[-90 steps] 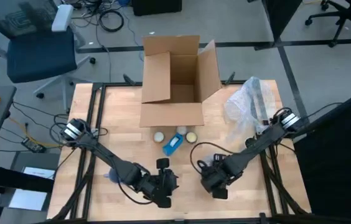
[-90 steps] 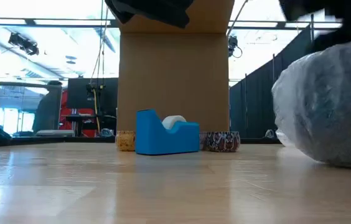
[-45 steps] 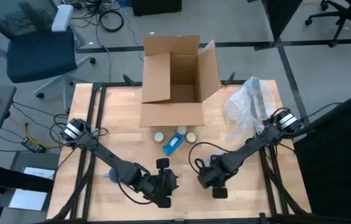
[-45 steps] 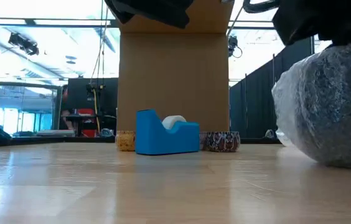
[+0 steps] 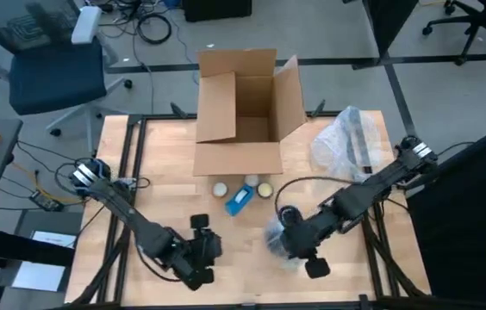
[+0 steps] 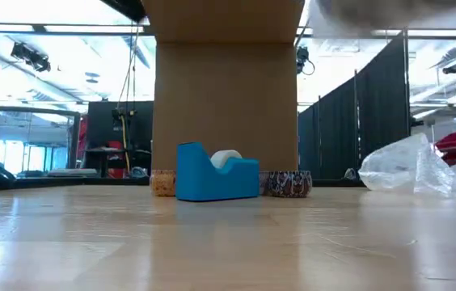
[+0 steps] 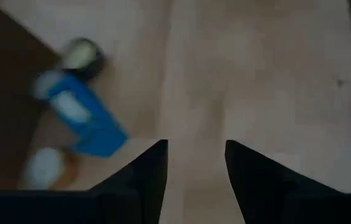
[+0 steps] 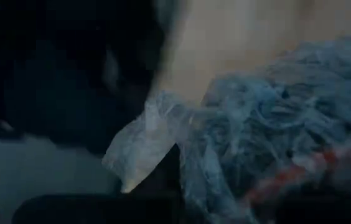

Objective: Wrap mug
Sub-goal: Put the wrapped black mug into the box

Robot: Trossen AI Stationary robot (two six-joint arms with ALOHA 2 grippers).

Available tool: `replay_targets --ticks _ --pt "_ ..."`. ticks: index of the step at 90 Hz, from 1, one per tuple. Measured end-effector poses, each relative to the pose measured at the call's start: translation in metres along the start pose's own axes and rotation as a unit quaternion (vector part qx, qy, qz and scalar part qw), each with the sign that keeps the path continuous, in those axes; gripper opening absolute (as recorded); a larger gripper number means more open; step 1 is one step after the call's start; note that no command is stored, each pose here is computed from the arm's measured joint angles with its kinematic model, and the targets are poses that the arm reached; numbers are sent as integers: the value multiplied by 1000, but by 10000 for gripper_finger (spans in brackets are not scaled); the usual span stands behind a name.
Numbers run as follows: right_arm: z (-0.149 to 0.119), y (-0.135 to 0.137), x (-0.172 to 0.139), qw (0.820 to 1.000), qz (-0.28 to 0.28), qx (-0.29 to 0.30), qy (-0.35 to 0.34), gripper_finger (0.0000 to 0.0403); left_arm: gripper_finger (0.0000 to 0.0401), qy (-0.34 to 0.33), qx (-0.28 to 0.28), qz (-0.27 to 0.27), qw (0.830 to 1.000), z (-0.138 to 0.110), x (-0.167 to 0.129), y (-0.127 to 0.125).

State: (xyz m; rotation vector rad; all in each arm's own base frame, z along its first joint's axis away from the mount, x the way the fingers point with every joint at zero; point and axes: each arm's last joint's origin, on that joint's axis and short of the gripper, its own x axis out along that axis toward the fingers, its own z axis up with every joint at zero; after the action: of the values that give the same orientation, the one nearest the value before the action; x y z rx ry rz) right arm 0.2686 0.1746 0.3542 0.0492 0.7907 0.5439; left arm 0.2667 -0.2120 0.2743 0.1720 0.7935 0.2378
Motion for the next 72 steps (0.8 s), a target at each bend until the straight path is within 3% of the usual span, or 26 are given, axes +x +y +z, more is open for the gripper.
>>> replay_targets --ticks 6,11,17,23,29,35,47,59,72 --pt "8 5 -13 996 60 -53 -44 10 147 -14 9 34 999 -3 -7 3" --pt "18 9 -20 981 120 -117 -95 10 147 -23 20 64 997 -5 -9 6" --pt "24 12 -32 953 179 -196 -142 9 147 -32 36 100 994 -6 -10 10" --pt "29 15 -43 914 229 -276 -187 9 147 -39 51 133 989 -7 -8 14" --pt "34 12 -48 878 243 -344 -226 9 147 -43 62 161 984 -7 -5 17" --pt "36 5 -48 863 237 -375 -240 9 147 -41 73 183 980 -7 -2 22" --pt "56 -19 -57 859 125 -382 -317 9 147 -32 100 229 968 -8 2 33" --pt "76 -58 -80 856 -57 -320 -401 8 147 -20 131 276 952 -8 7 46" --pt "81 -117 -105 835 -269 -257 -405 9 147 -4 152 318 936 -6 13 62"
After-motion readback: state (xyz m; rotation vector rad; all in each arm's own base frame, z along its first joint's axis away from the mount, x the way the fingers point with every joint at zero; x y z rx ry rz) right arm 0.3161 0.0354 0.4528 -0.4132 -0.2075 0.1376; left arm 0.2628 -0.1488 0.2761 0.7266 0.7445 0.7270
